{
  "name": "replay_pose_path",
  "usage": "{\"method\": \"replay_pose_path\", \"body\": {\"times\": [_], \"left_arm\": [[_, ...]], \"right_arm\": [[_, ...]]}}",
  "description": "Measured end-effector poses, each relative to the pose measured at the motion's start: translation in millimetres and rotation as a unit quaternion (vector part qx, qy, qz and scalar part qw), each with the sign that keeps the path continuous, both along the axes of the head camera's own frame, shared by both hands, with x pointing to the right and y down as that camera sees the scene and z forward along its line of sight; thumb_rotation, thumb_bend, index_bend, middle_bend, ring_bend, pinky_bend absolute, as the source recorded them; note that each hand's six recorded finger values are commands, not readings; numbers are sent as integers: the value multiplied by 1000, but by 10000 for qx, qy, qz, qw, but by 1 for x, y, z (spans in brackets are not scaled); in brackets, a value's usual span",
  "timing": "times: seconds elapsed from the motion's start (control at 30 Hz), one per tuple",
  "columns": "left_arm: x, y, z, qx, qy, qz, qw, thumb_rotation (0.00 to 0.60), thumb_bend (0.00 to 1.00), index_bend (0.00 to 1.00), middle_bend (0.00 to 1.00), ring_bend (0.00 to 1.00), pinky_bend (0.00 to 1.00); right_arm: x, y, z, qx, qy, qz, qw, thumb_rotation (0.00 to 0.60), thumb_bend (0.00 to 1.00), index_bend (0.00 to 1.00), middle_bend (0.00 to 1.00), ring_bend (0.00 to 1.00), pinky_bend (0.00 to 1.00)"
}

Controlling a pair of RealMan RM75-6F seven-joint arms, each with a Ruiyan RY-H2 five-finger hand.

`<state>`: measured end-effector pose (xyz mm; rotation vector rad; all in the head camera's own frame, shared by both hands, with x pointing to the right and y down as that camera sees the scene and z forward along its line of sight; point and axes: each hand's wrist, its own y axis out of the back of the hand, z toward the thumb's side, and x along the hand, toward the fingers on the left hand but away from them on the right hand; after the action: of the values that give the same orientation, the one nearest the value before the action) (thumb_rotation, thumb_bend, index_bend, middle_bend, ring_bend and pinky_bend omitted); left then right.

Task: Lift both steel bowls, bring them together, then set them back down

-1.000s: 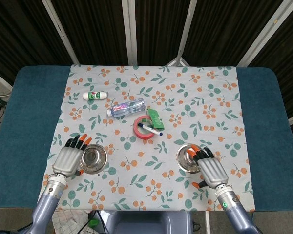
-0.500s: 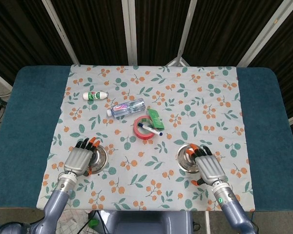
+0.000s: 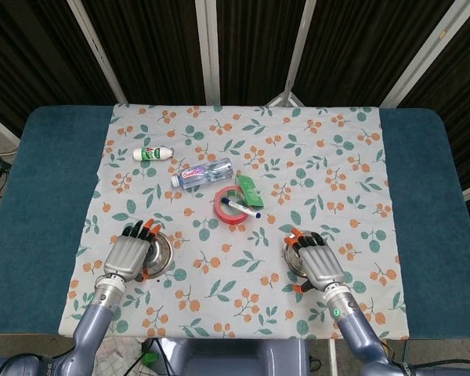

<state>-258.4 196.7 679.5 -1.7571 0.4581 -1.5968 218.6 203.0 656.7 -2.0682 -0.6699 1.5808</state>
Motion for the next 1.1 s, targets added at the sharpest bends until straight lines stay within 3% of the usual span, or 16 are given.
{"method": "replay_pose_path", "body": {"times": [0.27, 0.53, 0.77, 1.1], "left_arm": [[0, -3, 3, 17, -45, -17, 10000, 600, 0, 48, 81, 157, 382], [0, -6, 4, 81, -84, -38, 9999, 600, 0, 47, 92, 164, 391], [-1, -7, 8, 26, -134, -79, 9999, 600, 0, 73, 183, 186, 417], [2, -10, 9, 55, -183, -89, 9998, 600, 0, 90, 211, 215, 435]], "right_arm": [[-5, -3, 10, -82, 59, -20, 9999, 600, 66, 174, 56, 163, 61], [-10, -5, 8, -57, 71, -62, 9999, 600, 66, 174, 56, 164, 61], [-10, -8, 7, -31, 150, -63, 9999, 600, 65, 188, 66, 182, 70], [-5, -8, 8, -91, 306, -103, 9994, 600, 66, 206, 96, 209, 87]]}}
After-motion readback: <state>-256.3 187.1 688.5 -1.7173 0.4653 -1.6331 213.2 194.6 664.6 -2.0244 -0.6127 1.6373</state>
